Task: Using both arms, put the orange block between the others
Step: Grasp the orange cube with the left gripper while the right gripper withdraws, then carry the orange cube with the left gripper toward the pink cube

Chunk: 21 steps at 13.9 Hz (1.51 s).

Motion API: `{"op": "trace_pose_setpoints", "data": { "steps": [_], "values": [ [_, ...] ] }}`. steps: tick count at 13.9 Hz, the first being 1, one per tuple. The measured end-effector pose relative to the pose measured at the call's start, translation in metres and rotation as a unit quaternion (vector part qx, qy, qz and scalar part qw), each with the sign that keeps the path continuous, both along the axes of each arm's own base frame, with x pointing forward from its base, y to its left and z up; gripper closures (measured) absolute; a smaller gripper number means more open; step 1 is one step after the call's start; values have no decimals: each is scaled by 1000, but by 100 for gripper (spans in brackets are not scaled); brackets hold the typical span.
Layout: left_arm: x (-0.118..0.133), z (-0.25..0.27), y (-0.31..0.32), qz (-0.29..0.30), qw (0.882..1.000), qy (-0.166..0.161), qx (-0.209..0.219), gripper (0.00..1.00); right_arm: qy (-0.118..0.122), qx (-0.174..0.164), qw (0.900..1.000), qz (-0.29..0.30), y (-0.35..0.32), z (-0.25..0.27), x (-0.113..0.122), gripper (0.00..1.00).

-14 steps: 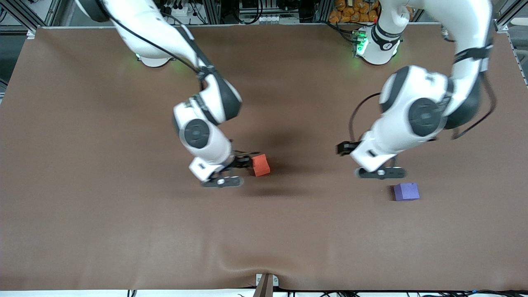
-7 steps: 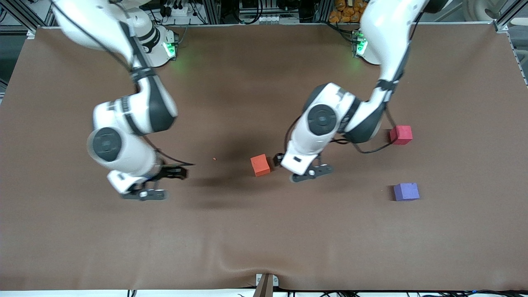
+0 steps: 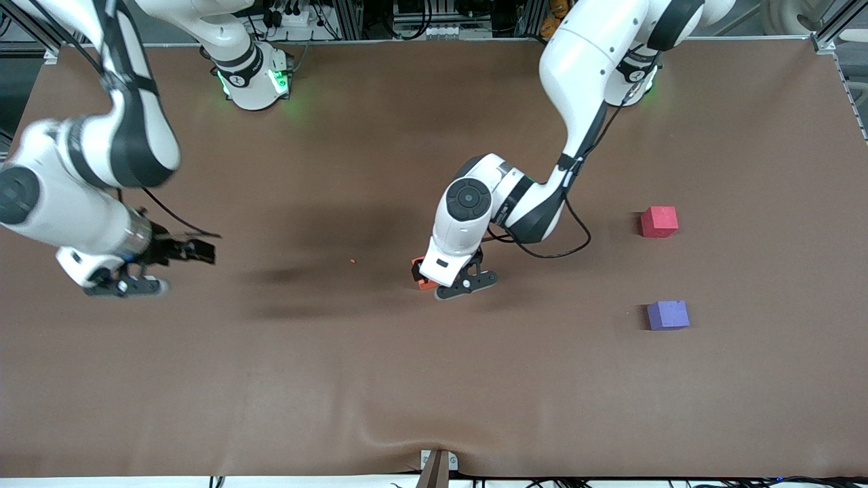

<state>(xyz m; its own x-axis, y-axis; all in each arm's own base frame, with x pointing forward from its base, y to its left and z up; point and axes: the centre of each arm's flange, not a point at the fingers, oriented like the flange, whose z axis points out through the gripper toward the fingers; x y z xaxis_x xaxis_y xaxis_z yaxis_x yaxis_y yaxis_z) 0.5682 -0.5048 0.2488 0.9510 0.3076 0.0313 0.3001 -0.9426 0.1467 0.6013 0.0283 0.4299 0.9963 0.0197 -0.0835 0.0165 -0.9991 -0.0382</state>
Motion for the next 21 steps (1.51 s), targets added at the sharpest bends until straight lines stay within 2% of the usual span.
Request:
{"op": "trace_pose_setpoints", "data": {
  "steps": [6,9,11,12,15,16,19,21],
  "values": [
    [-11,-27,-16,4,1000,2,0,0,13,8,998,-54,-67,66,-42,0],
    [-16,-34,-21,6,1000,3,0,0,16,5,995,-102,-62,110,-46,0],
    [-16,-43,-23,6,1000,-4,-7,0,9,4,994,-107,-48,146,-46,0],
    [-16,-48,-22,7,1000,-5,-7,4,1,4,995,-103,-43,159,-46,0],
    [-16,-52,-22,11,1000,-3,-6,38,-11,6,998,-67,-48,173,-47,0],
    [-16,-49,-23,13,1000,-1,-5,42,-14,6,998,-58,-53,176,-48,0],
    [-6,-16,-14,19,1000,9,10,42,-28,6,999,-42,-64,189,-53,0],
    [13,31,16,29,999,21,27,42,-33,5,999,-35,-69,195,-57,0]
  ]
}}
